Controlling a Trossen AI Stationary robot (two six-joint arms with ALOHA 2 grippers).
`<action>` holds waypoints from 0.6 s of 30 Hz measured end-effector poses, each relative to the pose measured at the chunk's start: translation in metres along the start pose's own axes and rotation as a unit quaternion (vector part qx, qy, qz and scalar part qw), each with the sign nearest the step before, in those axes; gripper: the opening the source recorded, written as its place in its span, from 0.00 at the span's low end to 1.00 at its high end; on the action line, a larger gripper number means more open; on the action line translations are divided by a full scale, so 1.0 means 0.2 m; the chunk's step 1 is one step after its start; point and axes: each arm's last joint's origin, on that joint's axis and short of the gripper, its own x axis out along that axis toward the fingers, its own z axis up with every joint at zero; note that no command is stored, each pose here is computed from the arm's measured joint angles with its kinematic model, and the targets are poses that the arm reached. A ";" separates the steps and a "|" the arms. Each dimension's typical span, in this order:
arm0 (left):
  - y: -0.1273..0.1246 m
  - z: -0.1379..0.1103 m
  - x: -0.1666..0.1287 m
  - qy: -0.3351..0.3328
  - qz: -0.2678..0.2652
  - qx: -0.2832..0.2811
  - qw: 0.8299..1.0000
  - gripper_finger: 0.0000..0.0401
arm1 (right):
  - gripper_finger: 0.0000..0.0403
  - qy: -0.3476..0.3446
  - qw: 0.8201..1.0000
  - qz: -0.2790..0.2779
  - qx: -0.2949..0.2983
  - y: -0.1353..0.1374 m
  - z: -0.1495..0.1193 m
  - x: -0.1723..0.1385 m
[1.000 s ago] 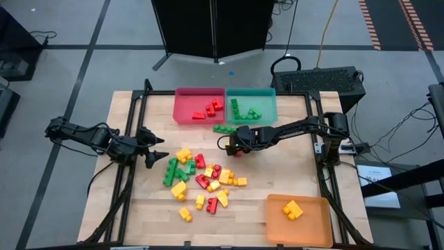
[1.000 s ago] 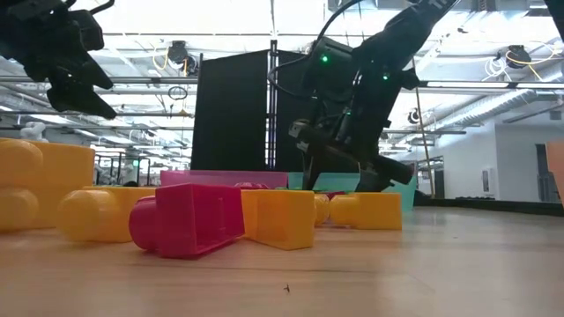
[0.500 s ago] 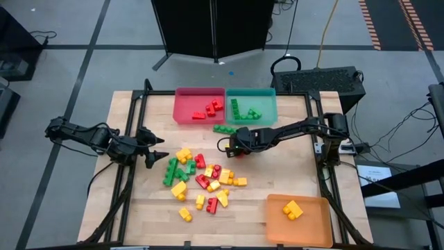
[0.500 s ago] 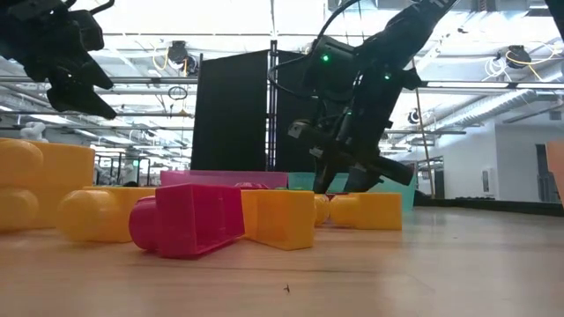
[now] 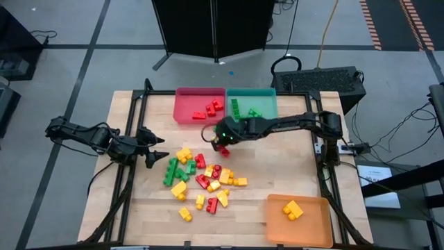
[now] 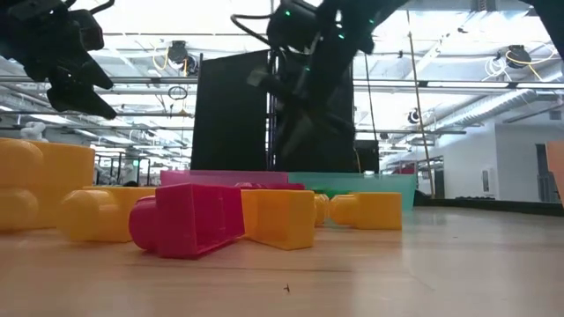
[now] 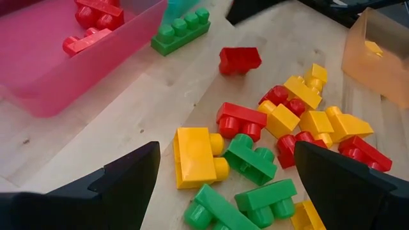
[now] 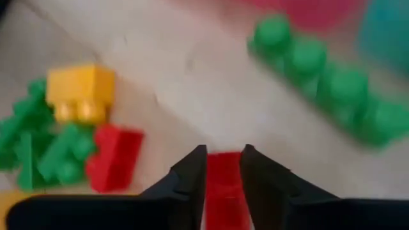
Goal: Sort blocks
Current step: Put the red game piece into the red bin
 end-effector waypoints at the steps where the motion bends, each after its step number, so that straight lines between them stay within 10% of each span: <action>1: 0.00 0.00 0.00 0.000 0.000 0.000 1.000 0.90 | 0.17 -0.012 1.000 0.002 -0.008 0.01 0.04 -0.02; 10: 0.00 0.00 0.00 0.000 0.000 0.000 1.000 0.90 | 0.11 -0.004 0.987 0.103 -0.124 0.10 0.20 -0.14; 18: 0.00 0.00 0.00 0.000 0.000 0.002 1.000 0.90 | 0.54 0.053 0.969 0.074 -0.228 0.11 0.08 -0.13</action>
